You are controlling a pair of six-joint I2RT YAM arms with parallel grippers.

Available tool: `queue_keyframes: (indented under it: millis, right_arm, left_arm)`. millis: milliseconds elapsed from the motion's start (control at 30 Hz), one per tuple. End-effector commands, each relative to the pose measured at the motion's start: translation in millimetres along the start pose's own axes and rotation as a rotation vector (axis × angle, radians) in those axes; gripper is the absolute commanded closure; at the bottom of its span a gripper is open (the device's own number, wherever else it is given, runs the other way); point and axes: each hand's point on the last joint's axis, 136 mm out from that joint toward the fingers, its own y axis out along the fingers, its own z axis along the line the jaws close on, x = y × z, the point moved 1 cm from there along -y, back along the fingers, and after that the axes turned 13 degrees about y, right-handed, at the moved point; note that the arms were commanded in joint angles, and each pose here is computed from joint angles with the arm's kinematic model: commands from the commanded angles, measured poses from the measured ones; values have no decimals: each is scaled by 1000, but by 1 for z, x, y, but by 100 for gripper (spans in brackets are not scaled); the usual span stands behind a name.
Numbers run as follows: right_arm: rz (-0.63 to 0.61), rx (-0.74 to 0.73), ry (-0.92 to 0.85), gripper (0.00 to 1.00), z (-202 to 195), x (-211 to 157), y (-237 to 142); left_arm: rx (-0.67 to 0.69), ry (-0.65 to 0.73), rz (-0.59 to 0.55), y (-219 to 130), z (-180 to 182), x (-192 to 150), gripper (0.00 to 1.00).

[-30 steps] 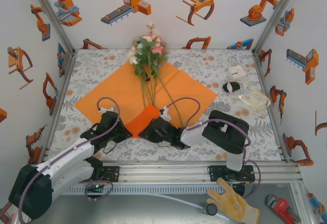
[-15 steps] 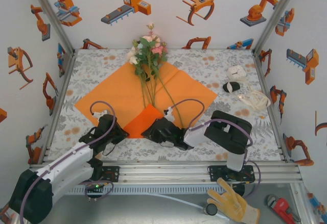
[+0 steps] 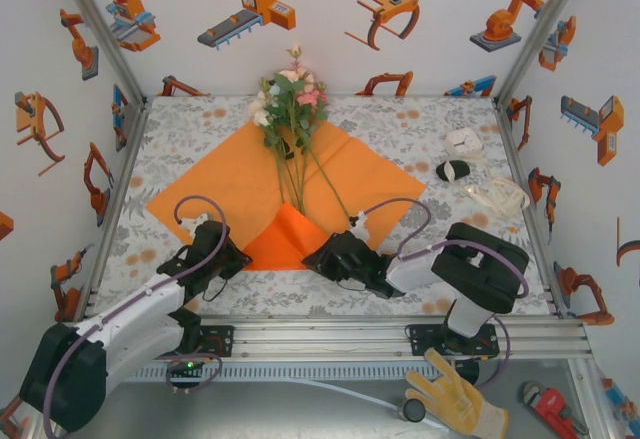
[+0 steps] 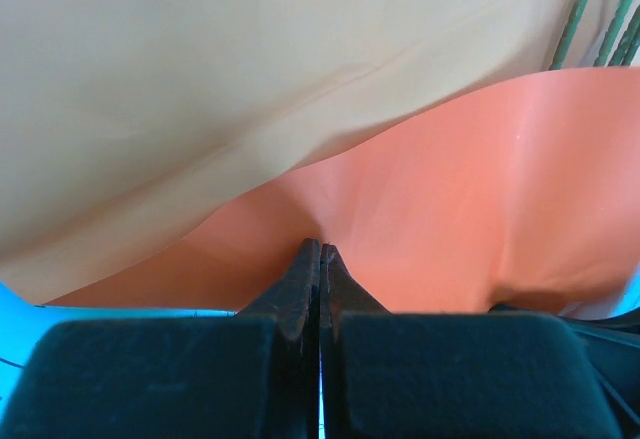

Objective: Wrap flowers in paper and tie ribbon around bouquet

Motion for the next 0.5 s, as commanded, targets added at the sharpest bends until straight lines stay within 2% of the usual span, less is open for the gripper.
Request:
queue_keyframes:
  millis: [0,467]
  right_arm:
    - [-88,-171,-44,73,-50,21,-11]
    - [-186,-281,-56,73,-86,65,-52]
  left_arm:
    - [191,23,72,2,46,-26,100]
    - [192,26,70,1,47,-25,100]
